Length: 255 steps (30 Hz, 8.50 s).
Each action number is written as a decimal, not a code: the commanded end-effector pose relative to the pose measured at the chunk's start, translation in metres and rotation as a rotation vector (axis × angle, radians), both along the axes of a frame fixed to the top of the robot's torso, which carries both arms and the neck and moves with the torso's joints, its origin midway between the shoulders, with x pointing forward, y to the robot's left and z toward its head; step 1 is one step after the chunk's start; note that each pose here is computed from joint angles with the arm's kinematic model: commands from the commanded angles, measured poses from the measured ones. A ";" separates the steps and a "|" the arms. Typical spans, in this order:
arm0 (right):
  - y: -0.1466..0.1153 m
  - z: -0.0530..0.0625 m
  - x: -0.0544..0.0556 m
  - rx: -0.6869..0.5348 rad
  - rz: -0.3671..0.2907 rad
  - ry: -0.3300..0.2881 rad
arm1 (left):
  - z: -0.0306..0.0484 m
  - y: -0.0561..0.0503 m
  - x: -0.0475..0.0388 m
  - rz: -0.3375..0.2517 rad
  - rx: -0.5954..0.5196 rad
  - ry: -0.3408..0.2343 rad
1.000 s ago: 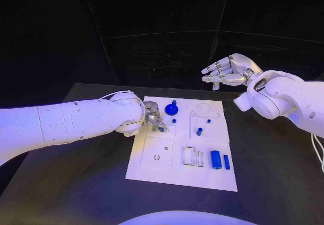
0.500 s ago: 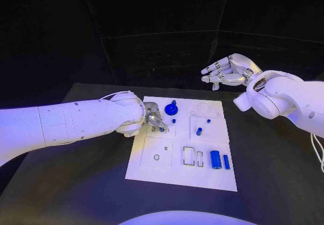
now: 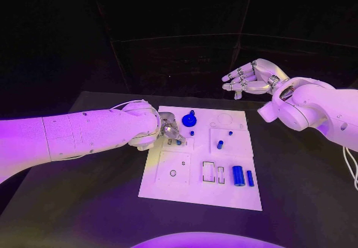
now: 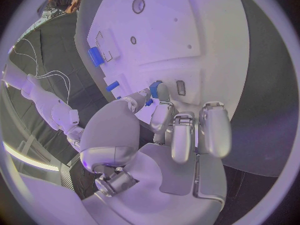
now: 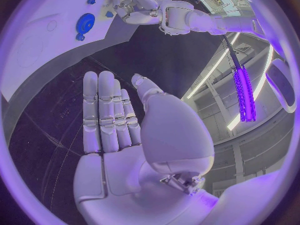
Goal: Assemble the parts on the task board
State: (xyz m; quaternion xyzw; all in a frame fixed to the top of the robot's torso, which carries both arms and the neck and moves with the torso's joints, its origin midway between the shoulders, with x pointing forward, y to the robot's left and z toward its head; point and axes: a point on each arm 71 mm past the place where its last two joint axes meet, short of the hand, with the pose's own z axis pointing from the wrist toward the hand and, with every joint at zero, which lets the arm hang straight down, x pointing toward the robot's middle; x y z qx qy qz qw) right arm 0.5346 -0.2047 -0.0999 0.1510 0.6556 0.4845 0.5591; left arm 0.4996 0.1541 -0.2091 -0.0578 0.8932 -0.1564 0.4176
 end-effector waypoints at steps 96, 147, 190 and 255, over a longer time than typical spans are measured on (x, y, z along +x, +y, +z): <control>0.004 0.000 0.005 0.001 -0.002 -0.011 | 0.0314 0.032 0.0808 0.058 0.156 0.091; 0.006 -0.001 0.005 0.001 0.004 -0.010 | 0.0295 0.028 0.0776 0.032 0.078 0.104; 0.003 -0.001 0.006 -0.001 -0.001 -0.010 | 0.0216 0.045 0.0215 0.033 -0.061 0.015; 0.003 -0.001 0.005 -0.001 -0.001 -0.009 | 0.0008 0.034 0.0029 -0.030 0.057 0.099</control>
